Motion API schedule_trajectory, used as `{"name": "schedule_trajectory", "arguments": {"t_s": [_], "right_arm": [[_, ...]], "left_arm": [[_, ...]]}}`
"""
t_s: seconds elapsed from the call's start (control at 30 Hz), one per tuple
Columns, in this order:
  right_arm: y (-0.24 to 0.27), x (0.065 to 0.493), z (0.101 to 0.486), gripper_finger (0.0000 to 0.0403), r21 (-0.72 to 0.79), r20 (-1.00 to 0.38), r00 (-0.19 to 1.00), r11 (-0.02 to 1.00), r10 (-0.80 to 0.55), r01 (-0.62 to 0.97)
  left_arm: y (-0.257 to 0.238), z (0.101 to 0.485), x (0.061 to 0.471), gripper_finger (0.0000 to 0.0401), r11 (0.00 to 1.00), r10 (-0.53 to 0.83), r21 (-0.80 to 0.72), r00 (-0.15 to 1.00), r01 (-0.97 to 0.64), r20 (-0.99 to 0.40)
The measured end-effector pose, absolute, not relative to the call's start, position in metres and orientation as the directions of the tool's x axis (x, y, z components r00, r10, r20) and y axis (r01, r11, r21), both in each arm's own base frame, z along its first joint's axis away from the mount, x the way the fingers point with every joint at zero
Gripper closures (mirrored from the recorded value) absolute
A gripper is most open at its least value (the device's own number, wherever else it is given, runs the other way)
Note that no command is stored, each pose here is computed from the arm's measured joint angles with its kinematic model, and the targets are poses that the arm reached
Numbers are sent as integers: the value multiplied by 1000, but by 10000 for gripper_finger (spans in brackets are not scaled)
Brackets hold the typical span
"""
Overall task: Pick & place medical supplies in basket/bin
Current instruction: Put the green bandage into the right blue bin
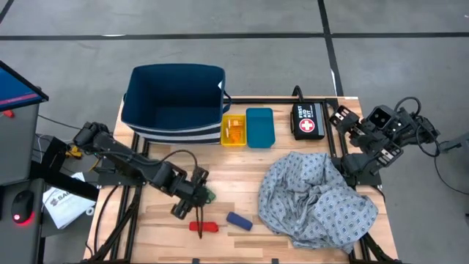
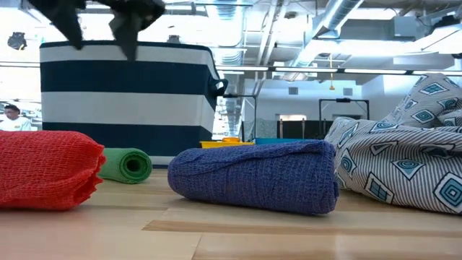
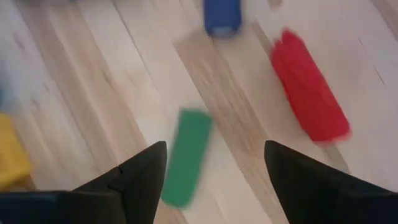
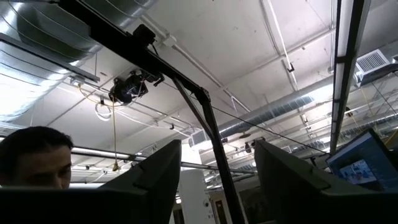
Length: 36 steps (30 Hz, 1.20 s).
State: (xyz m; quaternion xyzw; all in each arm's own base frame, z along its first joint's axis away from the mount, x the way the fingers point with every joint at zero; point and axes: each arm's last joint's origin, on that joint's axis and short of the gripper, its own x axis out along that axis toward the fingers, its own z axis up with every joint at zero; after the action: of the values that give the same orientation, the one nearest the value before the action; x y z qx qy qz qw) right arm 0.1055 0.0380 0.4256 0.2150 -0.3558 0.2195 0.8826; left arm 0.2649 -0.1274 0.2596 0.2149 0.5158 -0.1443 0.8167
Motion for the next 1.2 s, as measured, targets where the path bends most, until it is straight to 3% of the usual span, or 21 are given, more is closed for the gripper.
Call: {"name": "schedule_trajectory", "arguments": {"t_s": [0.2,0.4,0.6,0.87,1.07,1.2], "right_arm": [[38,105,426,202,218,726,647,815,233,-538],[38,106,427,202,215,733,640,814,230,-540],[39,109,425,202,227,724,649,808,234,-544],[39,109,425,202,238,718,654,801,236,-549],[40,110,424,202,236,715,658,804,237,-546],[40,110,425,202,235,716,657,804,237,-547]], "left_arm": [[-121,256,276,138,884,-5,209,456,418,-890],[-132,255,277,143,873,-111,127,445,470,-889],[-131,254,277,143,920,-85,103,449,378,-890],[-130,252,275,147,920,-64,117,439,374,-896],[-122,217,263,146,831,-2,202,365,518,-931],[-113,198,259,147,821,10,208,351,531,-936]]}}
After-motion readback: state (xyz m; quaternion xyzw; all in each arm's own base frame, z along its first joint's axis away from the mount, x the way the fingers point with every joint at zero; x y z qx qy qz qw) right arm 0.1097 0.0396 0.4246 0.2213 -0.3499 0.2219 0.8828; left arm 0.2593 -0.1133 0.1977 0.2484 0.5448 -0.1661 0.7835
